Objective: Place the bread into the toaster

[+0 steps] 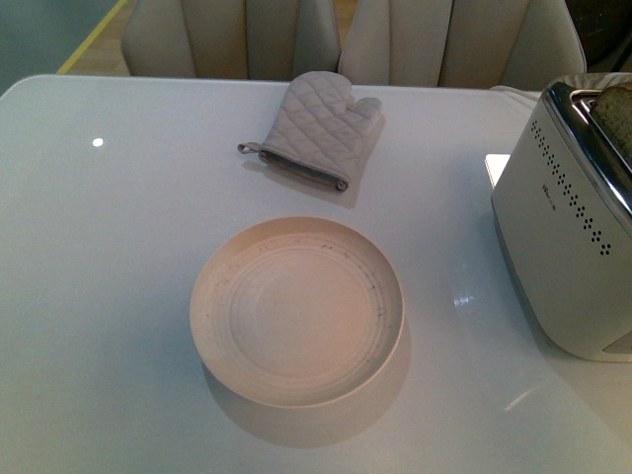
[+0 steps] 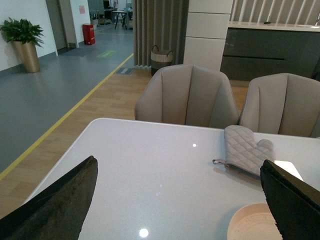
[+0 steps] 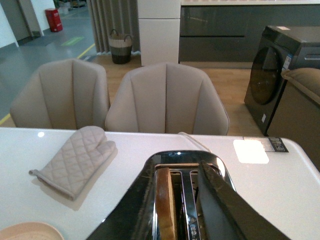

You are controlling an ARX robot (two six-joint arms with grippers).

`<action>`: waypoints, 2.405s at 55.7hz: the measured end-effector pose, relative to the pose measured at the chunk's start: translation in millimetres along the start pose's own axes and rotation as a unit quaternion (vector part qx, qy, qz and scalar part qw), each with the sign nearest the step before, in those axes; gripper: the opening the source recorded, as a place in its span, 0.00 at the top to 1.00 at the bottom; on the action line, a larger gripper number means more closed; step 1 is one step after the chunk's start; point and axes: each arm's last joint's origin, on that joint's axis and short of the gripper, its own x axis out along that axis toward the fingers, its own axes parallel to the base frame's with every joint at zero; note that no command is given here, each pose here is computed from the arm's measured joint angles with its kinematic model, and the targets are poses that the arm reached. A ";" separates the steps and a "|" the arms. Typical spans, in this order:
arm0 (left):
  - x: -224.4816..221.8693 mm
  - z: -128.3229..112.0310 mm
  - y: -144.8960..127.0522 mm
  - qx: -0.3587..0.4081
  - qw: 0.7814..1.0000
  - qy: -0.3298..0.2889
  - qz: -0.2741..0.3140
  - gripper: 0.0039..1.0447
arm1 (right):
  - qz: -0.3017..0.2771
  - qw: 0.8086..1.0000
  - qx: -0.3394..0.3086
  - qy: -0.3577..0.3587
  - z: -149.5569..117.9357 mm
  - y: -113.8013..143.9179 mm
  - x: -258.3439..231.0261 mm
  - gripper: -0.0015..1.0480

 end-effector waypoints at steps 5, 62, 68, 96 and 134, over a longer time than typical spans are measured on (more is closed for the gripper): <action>0.0 0.0 0.0 0.000 1.000 0.000 0.000 0.07 | 0.000 1.000 0.000 0.000 -12.0 0.1 -10.0 0.98; 0.0 0.0 0.0 0.000 1.000 0.000 0.000 0.07 | -0.001 1.000 0.002 -0.015 -50.9 0.6 -57.5 0.98; 0.0 0.0 0.0 0.000 1.000 0.000 0.000 0.07 | -0.001 1.000 0.002 -0.015 -51.0 0.6 -59.5 0.98; 0.0 0.0 0.0 0.000 1.000 0.000 0.000 0.07 | -0.001 1.000 0.002 -0.012 -54.4 0.6 -75.3 0.98; 0.0 0.0 0.0 0.000 1.000 0.000 0.000 0.07 | -0.001 1.000 0.003 -0.013 -54.2 0.6 -75.5 0.09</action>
